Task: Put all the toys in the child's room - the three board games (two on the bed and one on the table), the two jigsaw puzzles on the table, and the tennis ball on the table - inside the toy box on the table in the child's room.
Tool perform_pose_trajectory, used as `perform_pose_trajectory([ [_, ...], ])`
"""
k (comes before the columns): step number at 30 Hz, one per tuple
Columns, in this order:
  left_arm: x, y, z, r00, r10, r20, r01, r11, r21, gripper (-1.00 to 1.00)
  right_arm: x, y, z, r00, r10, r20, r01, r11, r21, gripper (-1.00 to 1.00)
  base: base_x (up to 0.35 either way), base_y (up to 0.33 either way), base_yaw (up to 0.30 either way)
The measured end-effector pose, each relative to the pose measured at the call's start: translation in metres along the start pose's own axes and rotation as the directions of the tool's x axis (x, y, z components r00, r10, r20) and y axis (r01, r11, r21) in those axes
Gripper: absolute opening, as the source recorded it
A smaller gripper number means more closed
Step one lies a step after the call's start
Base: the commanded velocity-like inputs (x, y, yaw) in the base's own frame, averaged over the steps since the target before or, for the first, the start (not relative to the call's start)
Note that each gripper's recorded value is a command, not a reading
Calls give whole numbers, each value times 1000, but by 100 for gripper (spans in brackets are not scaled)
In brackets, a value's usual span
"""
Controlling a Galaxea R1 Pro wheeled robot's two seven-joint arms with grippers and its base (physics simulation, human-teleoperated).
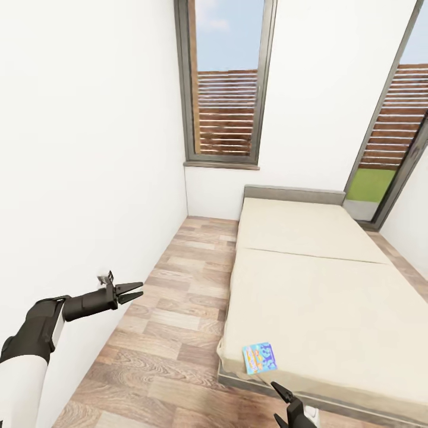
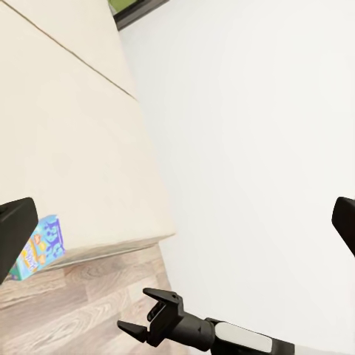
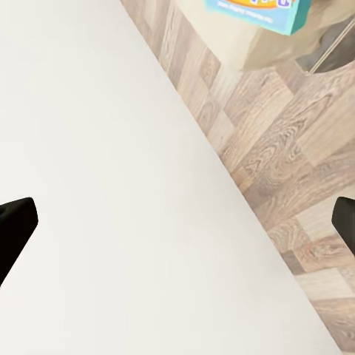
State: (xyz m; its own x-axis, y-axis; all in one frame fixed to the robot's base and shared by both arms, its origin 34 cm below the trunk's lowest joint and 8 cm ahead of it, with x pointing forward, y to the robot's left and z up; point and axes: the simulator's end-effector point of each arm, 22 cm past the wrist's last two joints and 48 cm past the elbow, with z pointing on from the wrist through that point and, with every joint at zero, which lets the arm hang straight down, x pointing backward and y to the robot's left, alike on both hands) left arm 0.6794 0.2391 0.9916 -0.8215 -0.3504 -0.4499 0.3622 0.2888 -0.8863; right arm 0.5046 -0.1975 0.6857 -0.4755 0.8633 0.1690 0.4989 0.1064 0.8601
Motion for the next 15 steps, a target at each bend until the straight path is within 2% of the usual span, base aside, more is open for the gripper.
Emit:
perform_pose_trajectory([
  [7,0,0,0,1000,0,0,0,1000,0,100,1,0,0,1000,1,0,-1,1000,-1,100,0,160,-161],
  [15,0,0,-1,1000,0,0,0,1000,-1,100,1,0,1,1000,0,-1,0,1000,2,100,0,35,-62],
])
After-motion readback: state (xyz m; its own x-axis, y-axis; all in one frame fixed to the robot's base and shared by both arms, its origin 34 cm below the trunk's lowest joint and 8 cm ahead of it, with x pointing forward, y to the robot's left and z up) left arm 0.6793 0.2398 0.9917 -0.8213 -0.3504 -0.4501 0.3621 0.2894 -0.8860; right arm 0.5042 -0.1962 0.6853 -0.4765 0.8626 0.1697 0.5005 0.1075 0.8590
